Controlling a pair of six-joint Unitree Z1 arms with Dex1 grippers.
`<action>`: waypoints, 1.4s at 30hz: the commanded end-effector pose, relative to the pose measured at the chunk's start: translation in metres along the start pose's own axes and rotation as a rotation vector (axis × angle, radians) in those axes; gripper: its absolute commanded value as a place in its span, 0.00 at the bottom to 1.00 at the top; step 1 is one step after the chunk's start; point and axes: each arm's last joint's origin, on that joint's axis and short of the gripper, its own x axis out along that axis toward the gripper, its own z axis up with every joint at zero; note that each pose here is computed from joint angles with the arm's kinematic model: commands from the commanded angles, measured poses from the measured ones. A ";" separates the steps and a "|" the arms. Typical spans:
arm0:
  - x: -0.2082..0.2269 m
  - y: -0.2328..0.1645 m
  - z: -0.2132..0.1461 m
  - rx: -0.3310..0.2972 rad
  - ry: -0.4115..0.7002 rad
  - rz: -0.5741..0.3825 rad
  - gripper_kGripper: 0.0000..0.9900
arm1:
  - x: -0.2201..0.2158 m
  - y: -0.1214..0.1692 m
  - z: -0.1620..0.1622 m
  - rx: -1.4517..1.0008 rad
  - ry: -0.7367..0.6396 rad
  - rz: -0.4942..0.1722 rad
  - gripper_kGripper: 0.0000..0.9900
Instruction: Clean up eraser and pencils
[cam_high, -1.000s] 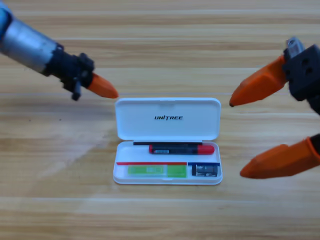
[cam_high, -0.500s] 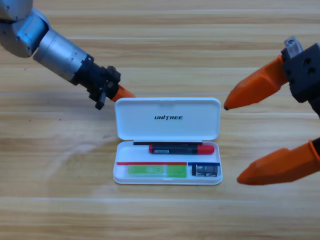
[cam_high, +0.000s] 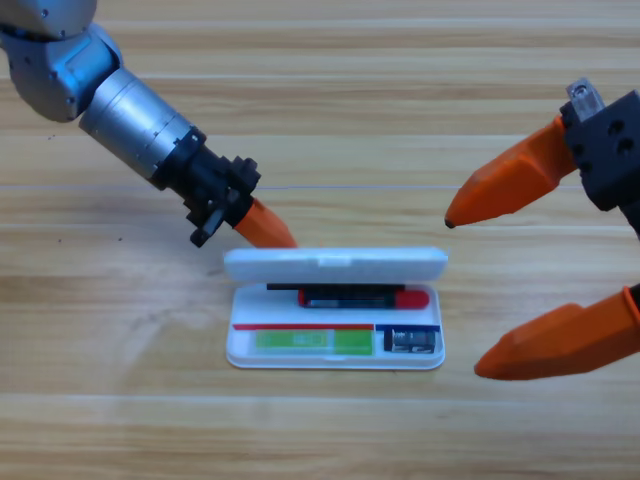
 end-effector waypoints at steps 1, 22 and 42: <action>0.028 -0.006 -0.002 -0.003 0.026 -0.078 0.00 | 0.014 0.002 0.000 0.009 0.014 0.042 0.91; 0.043 -0.051 0.013 0.049 0.144 -0.061 0.00 | 0.021 -0.002 0.002 0.024 0.027 0.048 0.91; 0.059 -0.066 -0.009 0.066 0.292 0.118 0.00 | 0.026 -0.004 0.003 0.027 0.035 0.052 0.91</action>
